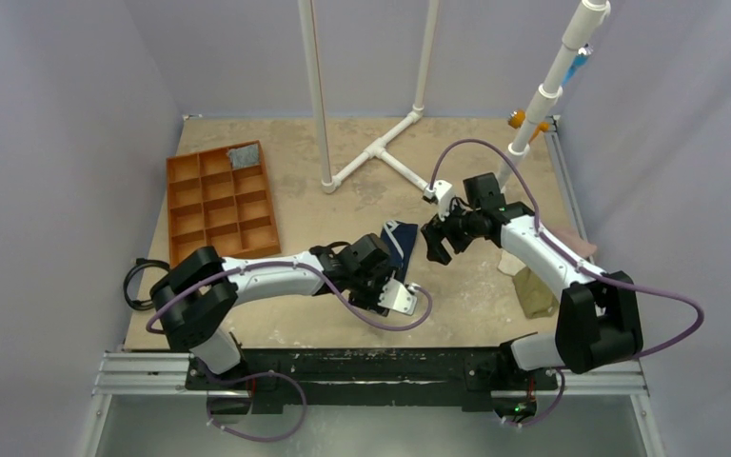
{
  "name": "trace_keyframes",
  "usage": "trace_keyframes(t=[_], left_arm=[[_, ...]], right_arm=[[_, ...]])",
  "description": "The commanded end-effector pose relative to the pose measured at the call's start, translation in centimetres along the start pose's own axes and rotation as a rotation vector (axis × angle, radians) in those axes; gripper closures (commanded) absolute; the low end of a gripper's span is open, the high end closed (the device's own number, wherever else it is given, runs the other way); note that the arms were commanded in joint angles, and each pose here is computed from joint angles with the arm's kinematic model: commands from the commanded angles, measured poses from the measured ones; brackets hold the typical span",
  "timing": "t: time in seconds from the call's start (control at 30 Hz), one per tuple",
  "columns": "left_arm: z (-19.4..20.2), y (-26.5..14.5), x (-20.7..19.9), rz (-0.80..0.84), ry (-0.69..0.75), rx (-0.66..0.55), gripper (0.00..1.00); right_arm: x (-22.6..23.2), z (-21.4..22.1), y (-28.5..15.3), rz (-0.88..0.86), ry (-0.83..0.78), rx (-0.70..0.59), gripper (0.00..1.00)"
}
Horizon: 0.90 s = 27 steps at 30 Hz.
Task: Roll the underwear
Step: Roll the underwear to the center of the board.
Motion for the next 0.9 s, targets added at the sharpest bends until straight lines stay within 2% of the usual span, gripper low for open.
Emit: trace_keyframes(t=[0.0,0.17,0.67,0.87], left_arm=[[-0.9,0.3,0.5,-0.024,0.044,-0.039,0.46],[-0.6,0.9,0.4,-0.025,0.04,-0.028,0.53],[0.3,1.8,-0.7,-0.011,0.035,0.028,0.52],[0.7,2.7,-0.8,0.002,0.025,0.057,0.59]], right_arm=[[-0.5,-1.2,-0.8,-0.001,-0.006,-0.048,0.24],[-0.6,-1.1,-0.7,-0.011,-0.001,-0.042,0.24],[-0.6,-0.8,-0.5,-0.024,0.007,-0.033,0.24],[-0.6,-0.8,-0.6,-0.028,0.007,-0.035,0.24]])
Point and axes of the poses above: each gripper's point midway between its finger pads, its own y axis out along the fingers, its own x axis along the line the jaws close on, z = x × y, the point moved 9 cm from there along -y, back along the fingers, and after that the axes turned 13 degrees about -y, right-handed, at the moved point
